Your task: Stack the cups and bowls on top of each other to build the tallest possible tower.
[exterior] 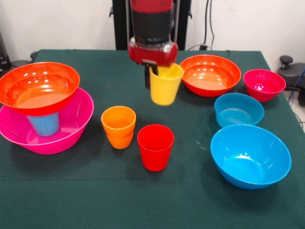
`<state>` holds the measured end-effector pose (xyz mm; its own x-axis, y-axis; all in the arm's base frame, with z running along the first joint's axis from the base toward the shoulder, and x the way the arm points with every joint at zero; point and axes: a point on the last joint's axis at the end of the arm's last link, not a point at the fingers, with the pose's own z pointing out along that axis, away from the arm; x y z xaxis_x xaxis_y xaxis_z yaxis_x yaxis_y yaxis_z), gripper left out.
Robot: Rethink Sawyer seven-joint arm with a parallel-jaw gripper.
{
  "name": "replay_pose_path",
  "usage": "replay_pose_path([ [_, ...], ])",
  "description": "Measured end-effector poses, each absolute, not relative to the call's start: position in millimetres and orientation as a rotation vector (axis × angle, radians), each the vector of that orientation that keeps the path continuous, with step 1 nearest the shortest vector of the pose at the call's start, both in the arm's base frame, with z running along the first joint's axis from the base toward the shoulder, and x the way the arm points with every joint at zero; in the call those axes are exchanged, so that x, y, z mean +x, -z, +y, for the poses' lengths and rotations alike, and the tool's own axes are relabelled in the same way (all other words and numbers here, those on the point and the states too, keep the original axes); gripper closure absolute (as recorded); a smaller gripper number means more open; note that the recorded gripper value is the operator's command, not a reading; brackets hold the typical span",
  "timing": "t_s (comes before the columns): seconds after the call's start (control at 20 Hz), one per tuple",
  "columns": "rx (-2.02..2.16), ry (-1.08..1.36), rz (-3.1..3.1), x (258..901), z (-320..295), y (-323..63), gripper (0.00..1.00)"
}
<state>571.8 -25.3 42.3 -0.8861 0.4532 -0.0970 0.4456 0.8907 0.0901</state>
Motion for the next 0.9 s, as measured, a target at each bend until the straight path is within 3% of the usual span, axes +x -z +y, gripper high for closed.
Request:
replay_pose_path([
  [0.9,0.891,-0.217,2.983,588,-72,-182,1.00],
])
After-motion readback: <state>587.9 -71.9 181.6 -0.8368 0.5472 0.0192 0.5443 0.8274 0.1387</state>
